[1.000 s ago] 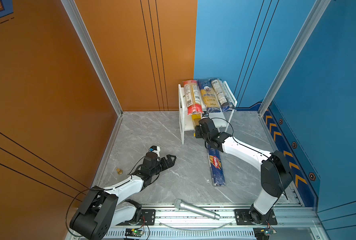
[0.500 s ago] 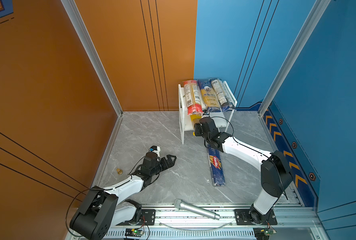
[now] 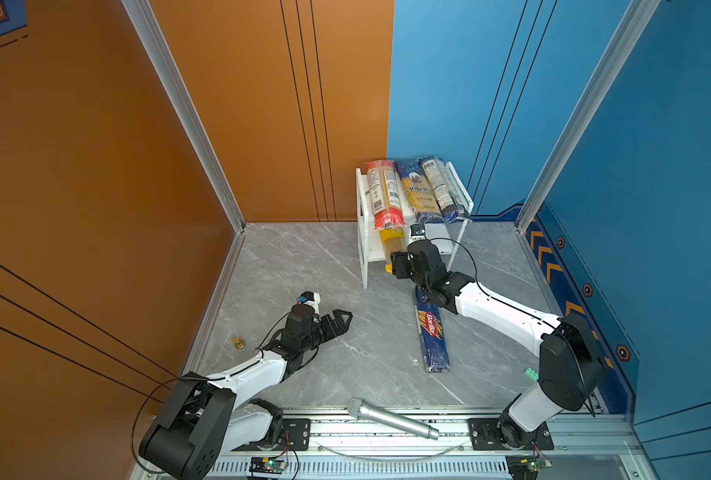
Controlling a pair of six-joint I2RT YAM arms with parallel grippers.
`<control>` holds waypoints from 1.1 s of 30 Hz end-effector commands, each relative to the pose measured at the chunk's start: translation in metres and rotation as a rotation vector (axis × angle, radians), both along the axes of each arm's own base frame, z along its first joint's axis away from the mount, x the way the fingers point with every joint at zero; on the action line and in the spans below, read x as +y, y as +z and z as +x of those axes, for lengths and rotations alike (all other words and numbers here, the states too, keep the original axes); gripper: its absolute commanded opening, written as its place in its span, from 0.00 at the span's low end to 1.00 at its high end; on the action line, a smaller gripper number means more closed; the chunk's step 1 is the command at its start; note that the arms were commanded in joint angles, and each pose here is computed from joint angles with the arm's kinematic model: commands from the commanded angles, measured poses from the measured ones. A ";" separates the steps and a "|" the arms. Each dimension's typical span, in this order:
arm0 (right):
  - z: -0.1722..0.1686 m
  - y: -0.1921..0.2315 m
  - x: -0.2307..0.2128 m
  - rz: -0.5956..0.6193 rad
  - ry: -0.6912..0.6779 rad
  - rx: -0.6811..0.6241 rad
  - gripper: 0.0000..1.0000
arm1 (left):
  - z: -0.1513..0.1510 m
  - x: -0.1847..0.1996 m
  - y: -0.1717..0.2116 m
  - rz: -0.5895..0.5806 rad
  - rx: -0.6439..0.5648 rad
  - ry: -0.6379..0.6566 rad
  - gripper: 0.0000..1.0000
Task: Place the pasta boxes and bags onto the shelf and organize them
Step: 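Slide the Pastatime pack farther into the lower tier with the right gripper, then release the Pastatime pack and move the right gripper over the Barilla box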
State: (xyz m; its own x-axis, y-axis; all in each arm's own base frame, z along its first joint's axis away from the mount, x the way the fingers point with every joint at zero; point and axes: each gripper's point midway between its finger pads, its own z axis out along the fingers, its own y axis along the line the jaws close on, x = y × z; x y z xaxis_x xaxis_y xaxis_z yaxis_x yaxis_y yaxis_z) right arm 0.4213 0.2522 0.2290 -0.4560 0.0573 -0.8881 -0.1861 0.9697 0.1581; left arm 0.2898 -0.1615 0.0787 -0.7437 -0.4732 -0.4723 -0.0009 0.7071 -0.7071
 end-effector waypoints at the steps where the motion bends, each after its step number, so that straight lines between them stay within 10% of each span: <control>1: -0.011 0.029 -0.001 0.005 0.030 -0.060 0.69 | -0.001 0.001 0.002 -0.009 -0.006 -0.003 0.98; 33: -0.121 -0.013 -0.056 -0.055 0.112 0.253 0.77 | 0.002 -0.003 0.007 -0.019 -0.012 -0.009 0.98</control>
